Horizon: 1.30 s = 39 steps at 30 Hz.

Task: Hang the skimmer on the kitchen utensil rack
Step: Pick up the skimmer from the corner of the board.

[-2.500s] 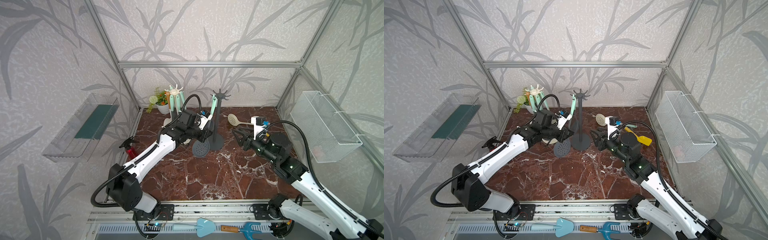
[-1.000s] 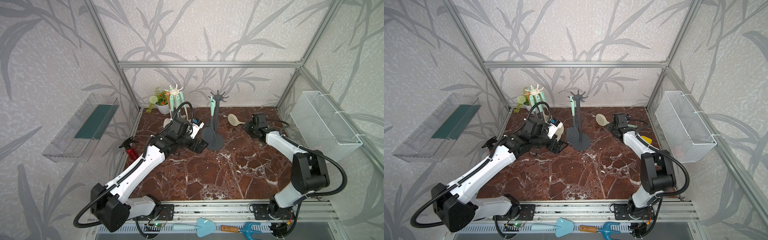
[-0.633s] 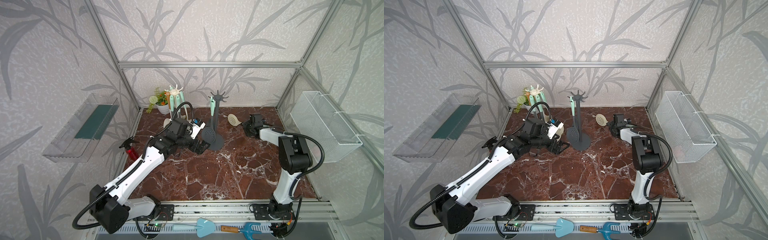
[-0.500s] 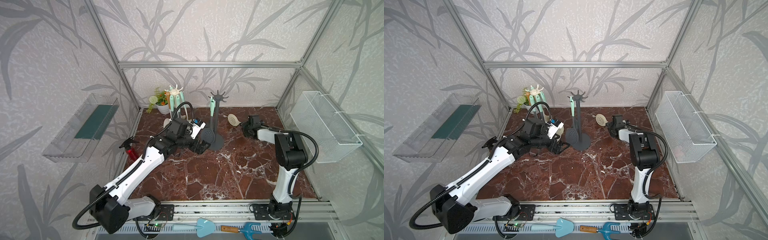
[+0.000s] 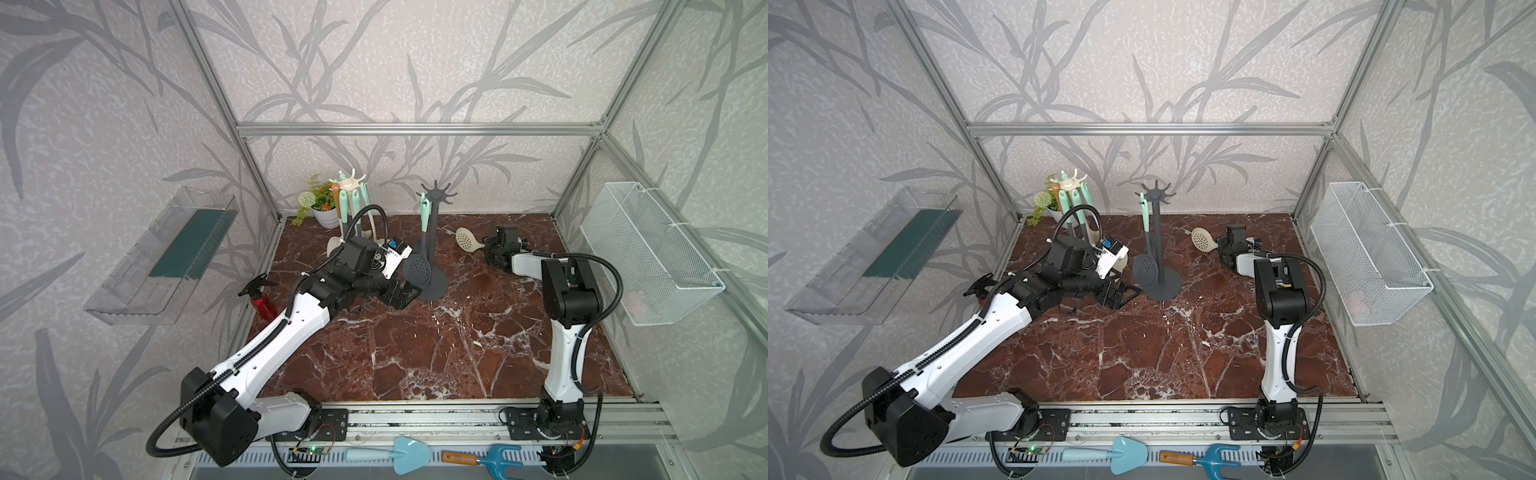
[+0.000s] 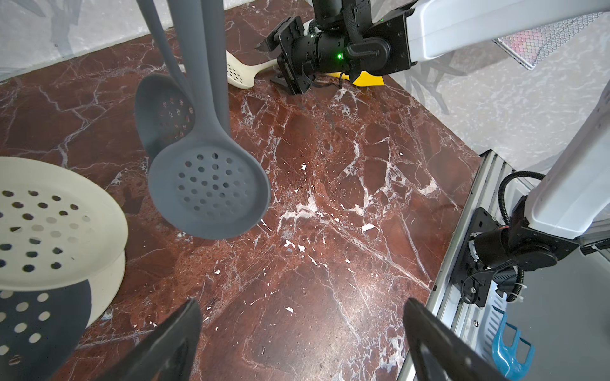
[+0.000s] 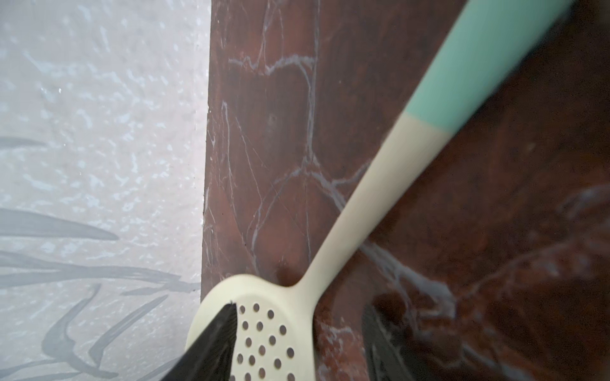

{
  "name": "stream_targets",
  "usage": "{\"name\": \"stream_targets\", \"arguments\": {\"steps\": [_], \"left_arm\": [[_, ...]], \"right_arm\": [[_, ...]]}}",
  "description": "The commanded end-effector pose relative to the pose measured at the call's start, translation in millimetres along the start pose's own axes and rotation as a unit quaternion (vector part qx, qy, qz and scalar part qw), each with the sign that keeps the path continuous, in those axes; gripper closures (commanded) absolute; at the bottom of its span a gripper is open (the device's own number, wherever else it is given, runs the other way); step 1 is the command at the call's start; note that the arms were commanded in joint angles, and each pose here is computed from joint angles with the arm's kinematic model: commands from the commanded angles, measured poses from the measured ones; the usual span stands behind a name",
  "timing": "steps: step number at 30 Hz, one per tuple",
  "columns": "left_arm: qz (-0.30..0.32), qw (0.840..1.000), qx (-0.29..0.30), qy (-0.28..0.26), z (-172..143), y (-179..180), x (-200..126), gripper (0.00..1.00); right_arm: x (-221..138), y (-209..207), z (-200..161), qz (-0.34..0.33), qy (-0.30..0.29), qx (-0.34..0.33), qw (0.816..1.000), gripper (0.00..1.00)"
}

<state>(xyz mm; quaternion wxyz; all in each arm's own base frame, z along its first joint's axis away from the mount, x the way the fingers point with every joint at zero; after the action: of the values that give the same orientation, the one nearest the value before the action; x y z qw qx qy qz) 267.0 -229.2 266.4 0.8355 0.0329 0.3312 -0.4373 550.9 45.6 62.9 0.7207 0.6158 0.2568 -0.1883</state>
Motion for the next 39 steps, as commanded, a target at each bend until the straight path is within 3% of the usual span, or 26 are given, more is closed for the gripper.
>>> {"name": "stream_targets", "arguments": {"steps": [1, 4, 10, 15, 21, 33, 39], "left_arm": [[-0.007, 1.0, -0.001, -0.005, 4, 1, 1, 0.06], [-0.008, 1.0, -0.004, -0.005, 4, 2, 2, 0.06], [-0.004, 1.0, -0.009, -0.004, 4, 6, 3, 0.07], [-0.005, 1.0, -0.014, -0.001, 4, 8, 4, 0.07], [-0.003, 1.0, -0.018, -0.002, 4, 10, 4, 0.07], [-0.001, 1.0, -0.022, 0.001, 3, 14, 6, 0.08], [0.002, 1.0, -0.024, 0.001, 3, 16, 5, 0.08]], "right_arm": [[9, -10, 10, -0.032, -0.02, 0.02, 0.999, 0.38], [14, -12, 11, -0.043, -0.024, 0.03, 0.998, 0.38], [19, -23, 16, -0.113, -0.018, 0.05, 0.992, 0.48], [13, -28, 20, -0.171, -0.021, 0.057, 0.983, 0.49], [22, -33, 17, -0.221, 0.039, 0.072, 0.972, 0.55], [32, -29, 18, -0.267, 0.049, 0.054, 0.961, 0.53], [30, -30, 18, -0.313, 0.053, 0.053, 0.947, 0.54]]}}
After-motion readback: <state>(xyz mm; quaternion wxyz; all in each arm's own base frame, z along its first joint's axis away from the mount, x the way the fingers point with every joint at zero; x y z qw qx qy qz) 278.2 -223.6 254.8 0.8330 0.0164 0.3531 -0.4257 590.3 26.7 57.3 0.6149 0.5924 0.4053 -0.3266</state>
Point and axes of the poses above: each gripper's point midway between its finger pads, its own x axis out along the fingers, its own y axis along the line the jaws close on, z = x × y, the point moved 3 cm from there along -x, back along the fingers, and after that the axes turned 3 degrees about x, right-handed, at the moved point
